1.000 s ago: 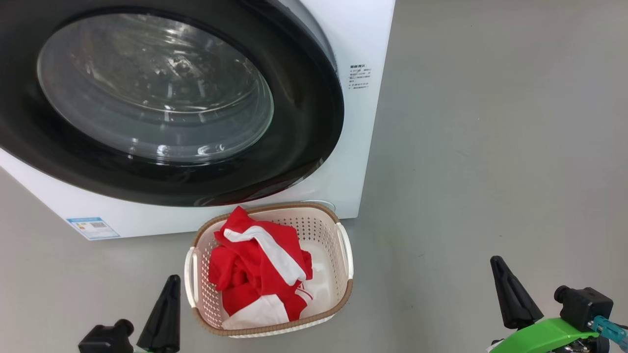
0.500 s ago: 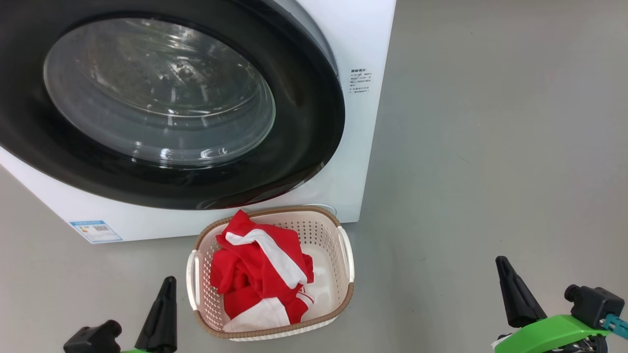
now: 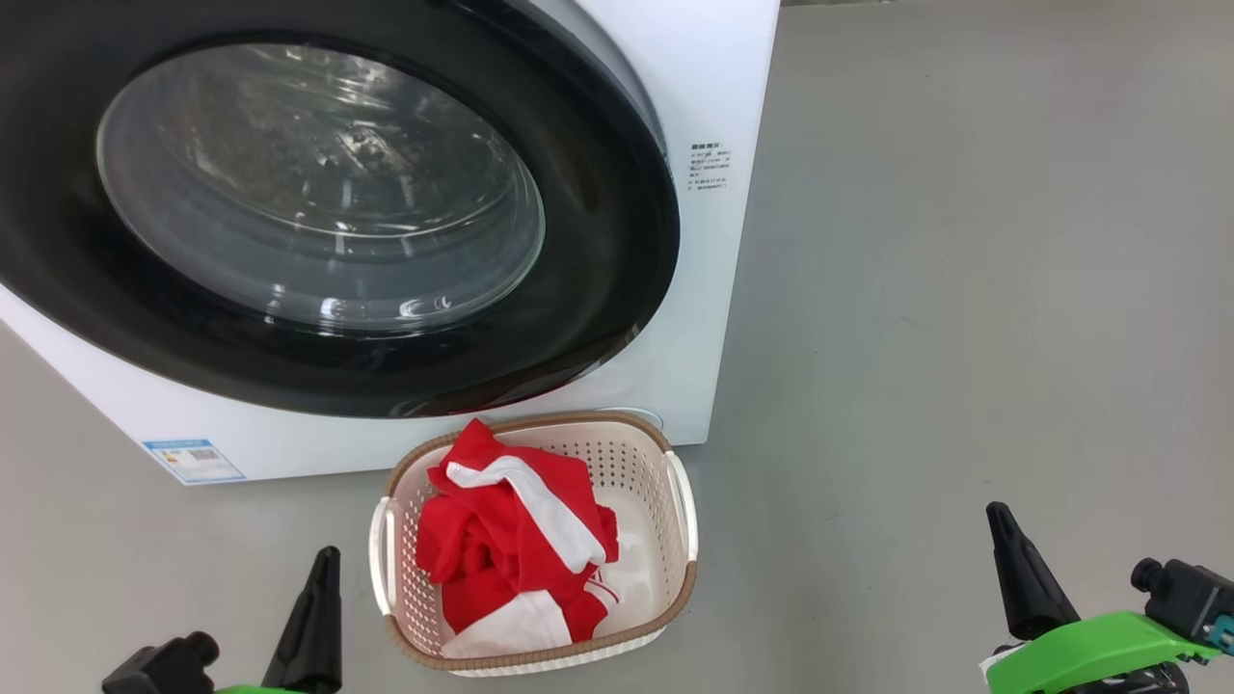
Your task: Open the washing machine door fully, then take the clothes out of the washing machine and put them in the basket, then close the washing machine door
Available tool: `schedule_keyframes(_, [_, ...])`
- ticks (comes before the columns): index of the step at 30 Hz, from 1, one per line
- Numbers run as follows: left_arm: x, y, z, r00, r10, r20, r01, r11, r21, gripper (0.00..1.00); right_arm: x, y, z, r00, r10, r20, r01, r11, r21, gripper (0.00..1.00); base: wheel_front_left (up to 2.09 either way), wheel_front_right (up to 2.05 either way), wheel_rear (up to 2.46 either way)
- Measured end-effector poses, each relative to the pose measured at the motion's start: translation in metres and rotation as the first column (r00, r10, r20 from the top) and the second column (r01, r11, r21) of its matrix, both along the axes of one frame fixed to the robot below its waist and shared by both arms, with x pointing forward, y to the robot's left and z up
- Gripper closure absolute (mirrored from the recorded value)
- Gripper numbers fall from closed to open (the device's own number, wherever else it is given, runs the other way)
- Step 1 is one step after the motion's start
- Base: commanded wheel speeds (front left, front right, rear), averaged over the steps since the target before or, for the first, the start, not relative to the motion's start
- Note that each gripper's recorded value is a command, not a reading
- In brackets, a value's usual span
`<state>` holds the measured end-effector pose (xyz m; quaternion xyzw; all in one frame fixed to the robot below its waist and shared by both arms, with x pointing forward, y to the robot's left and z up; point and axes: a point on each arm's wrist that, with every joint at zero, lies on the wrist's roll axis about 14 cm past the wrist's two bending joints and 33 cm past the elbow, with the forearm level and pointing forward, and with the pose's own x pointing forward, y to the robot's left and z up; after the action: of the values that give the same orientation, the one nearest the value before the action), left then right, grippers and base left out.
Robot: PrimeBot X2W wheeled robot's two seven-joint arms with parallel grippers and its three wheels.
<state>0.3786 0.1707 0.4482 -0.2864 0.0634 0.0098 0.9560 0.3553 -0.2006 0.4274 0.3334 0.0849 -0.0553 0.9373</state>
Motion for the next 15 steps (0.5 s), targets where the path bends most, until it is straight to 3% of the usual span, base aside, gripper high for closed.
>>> schedule_keyframes(15, [-0.0012, 0.0044, 0.0014, 0.999, 0.032, -0.019, -0.035, 0.988, -0.153, 1.00, 0.0016, -0.0015, 0.0041, 0.999, -0.035, 0.000, 0.034, 0.990, 0.140, 1.00, 0.00, 0.00, 0.00])
